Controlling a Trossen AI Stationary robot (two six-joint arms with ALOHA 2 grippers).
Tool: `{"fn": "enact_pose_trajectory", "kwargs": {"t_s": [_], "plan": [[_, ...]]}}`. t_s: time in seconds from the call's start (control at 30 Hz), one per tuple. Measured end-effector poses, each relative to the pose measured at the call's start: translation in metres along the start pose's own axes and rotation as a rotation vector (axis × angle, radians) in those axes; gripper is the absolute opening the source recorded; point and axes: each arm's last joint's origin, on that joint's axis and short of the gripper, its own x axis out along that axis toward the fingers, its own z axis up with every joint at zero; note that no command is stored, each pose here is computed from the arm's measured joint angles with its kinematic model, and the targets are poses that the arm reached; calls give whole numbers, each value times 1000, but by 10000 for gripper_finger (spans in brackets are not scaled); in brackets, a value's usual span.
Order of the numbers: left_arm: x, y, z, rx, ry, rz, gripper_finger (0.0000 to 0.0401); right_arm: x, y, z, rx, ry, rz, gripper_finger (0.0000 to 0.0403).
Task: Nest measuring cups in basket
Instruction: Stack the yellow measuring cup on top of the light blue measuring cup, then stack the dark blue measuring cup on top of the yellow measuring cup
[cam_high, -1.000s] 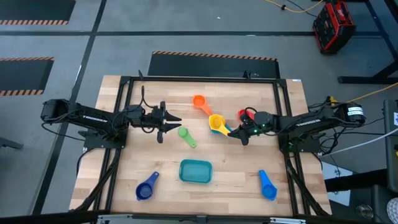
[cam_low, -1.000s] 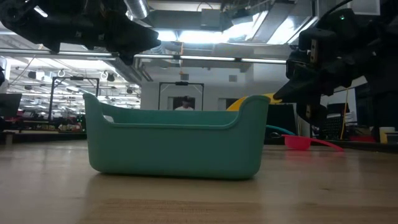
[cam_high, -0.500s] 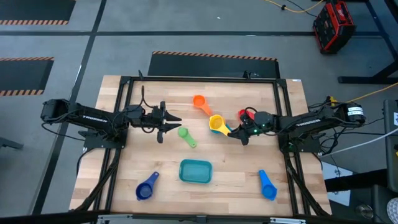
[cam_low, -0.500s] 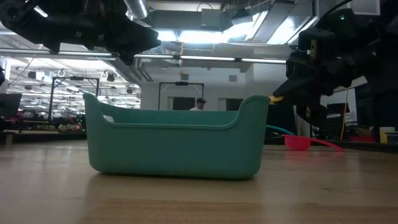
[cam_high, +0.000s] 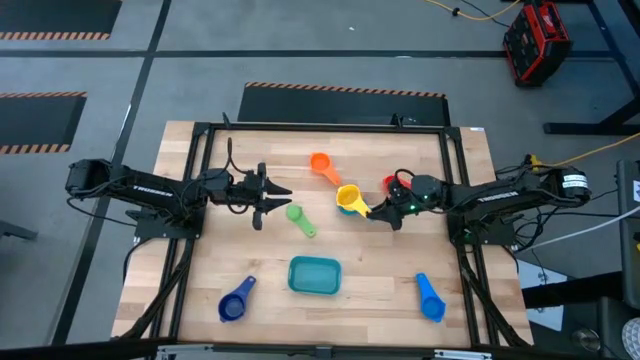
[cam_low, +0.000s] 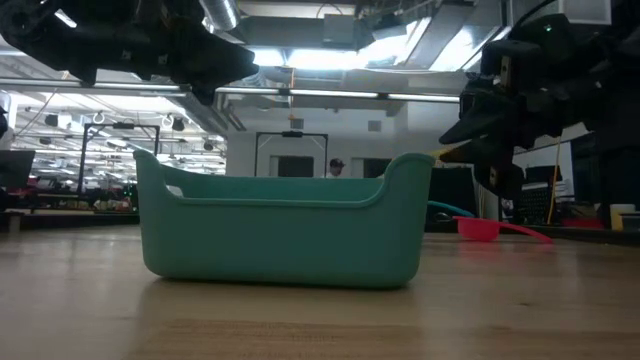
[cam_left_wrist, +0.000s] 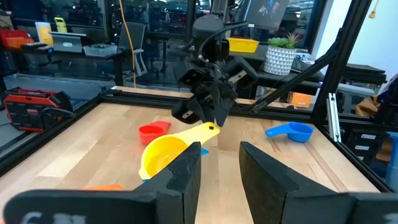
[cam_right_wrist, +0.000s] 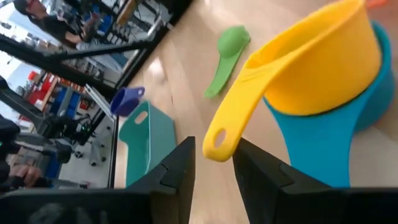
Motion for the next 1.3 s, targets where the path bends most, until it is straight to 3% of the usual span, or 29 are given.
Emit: {"fn": "enact_pose_trajectory", "kwargs": {"t_s": [0.2,0.47,0.67,0.97,1.13,1.3], "plan": [[0,0,0,0,0,0,103,-10,-3,8,21,-39,-32,111],[0,0,0,0,0,0,103,-20,-14,5,75,11,-150,111],[0,0,0,0,0,0,103,-27,-14,12,24,-84,-193,111],[0,0,0,0,0,0,103,-31,4,27,-78,-172,-100,111],[0,0,2,-105,-22,-10,103,-31,7,30,-91,-194,-80,111],[0,-4,4,-238,-7,-114,103,-31,7,30,-140,-192,-84,111]]}}
